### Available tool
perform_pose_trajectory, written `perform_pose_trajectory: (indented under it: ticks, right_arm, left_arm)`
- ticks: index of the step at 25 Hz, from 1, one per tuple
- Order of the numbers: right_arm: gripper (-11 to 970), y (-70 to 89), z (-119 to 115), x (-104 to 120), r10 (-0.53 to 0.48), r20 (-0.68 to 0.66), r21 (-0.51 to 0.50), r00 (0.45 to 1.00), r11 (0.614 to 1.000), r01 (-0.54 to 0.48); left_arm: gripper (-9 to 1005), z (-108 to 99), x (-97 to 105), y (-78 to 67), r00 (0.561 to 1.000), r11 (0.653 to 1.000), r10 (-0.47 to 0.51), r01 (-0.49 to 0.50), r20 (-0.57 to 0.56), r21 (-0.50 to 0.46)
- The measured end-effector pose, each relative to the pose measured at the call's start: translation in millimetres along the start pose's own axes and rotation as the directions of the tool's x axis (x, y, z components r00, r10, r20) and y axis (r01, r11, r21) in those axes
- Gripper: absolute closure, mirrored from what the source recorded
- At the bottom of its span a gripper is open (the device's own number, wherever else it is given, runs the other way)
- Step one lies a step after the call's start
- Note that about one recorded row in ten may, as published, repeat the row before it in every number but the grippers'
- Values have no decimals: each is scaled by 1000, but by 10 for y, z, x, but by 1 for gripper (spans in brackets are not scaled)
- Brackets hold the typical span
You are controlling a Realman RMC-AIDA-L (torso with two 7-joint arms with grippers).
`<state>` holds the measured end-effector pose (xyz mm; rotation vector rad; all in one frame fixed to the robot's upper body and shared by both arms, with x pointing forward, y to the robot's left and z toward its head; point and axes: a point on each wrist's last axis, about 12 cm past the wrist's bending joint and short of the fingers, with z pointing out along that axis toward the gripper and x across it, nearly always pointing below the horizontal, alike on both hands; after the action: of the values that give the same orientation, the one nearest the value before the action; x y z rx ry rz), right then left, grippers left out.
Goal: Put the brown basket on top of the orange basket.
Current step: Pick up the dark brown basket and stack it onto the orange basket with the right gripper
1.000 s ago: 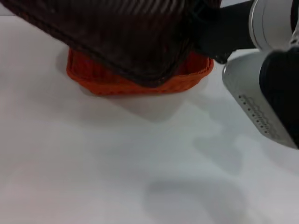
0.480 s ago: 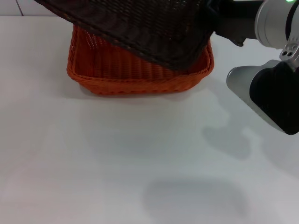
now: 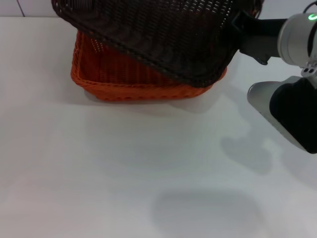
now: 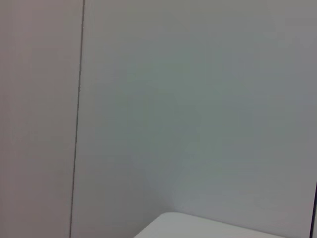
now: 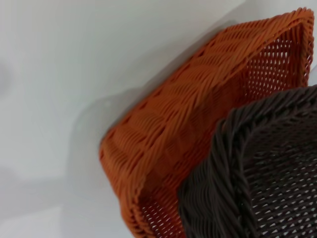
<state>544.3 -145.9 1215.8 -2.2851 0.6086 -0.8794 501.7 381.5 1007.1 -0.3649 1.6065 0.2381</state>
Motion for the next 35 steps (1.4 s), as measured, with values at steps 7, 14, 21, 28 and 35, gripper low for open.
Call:
perform_pose_trajectory:
  ticks: [7,14,21,28,35]
  right_arm:
    - [814,216,90,37,28,-31,-32,999,999,-29]
    - [805,229,115,11,-3,-31,-21,1000,1000,3]
    - [803,184,123,5,-61,-14,-19,998,998,61]
    - [801,186,187,115,-27,-28,33,999,999,28]
    - [679,231,261,185,-19,-46,55,999,998,21]
  left_arm:
    - [245,27,-8,-15,1000,1000,4,-4,-4,1]
    - [245,24,-2,-19,1000,1000,2,-2,-8,5]
    - [245,12,14,-41,1000,1000,0,0,-13,9]
    - [245,-11,56,-39,999,1000,-17,17,-39,3]
    - [245,-2,79,-51,996,998,-60,61,-63,1]
